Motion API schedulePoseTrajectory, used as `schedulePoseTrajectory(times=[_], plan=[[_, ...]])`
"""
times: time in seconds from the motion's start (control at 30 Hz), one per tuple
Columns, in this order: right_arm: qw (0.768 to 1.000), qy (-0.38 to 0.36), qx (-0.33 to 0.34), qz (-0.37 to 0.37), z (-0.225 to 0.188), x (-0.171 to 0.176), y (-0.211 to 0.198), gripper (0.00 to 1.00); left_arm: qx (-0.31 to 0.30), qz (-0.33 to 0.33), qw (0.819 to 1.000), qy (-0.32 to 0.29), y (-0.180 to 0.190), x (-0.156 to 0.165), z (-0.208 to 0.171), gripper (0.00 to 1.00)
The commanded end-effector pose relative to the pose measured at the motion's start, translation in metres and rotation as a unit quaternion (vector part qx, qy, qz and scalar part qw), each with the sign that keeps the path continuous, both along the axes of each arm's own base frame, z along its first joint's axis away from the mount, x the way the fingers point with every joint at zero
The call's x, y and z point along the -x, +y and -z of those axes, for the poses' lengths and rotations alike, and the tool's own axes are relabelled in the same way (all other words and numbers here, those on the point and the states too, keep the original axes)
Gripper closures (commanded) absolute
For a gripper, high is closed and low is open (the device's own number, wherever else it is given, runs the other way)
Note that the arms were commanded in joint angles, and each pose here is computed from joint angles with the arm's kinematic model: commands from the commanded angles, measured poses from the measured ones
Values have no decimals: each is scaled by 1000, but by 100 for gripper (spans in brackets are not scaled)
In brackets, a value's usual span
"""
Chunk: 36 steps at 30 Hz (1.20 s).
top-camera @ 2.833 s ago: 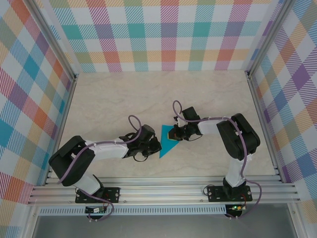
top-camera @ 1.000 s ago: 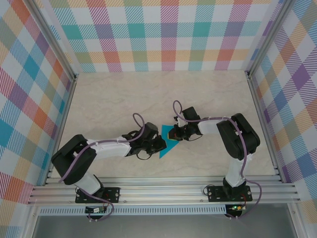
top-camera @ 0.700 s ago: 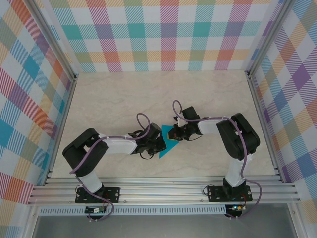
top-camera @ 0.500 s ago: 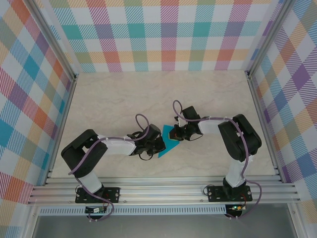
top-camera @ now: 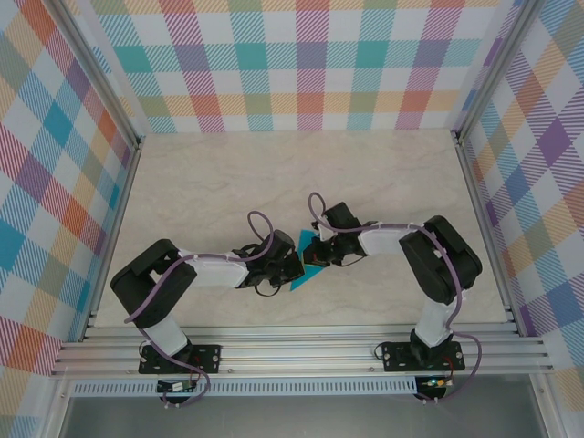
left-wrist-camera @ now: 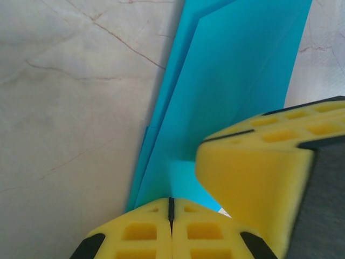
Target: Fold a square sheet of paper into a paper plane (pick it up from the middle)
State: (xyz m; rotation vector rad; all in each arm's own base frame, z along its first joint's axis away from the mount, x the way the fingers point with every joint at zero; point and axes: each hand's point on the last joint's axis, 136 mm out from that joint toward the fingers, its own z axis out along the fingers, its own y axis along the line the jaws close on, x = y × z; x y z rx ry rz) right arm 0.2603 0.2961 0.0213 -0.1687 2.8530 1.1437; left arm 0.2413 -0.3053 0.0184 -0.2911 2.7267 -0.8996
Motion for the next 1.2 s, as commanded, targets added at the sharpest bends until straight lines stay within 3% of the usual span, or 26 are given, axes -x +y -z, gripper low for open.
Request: schedulePoseTrajectory(times=[0.0, 0.07, 0.43, 0.73, 1.0, 1.17], plan=[[999, 8, 42, 22, 23, 1, -15, 98, -62, -1, 997, 46, 27, 22, 34, 95], [997, 3, 67, 35, 31, -5, -27, 98, -66, -2, 997, 45, 29, 23, 34, 95], [993, -20, 35, 107, 26, -86, -64, 97, -69, 11, 996, 49, 31, 28, 36, 96], [990, -34, 30, 132, 11, -121, -84, 96, -64, 26, 996, 55, 28, 33, 37, 96], [991, -50, 17, 126, -30, -120, -85, 92, -49, 37, 997, 53, 19, 35, 32, 95], [990, -19, 6, 142, -47, -86, -90, 76, 0, 30, 999, 43, -3, 28, 9, 91]])
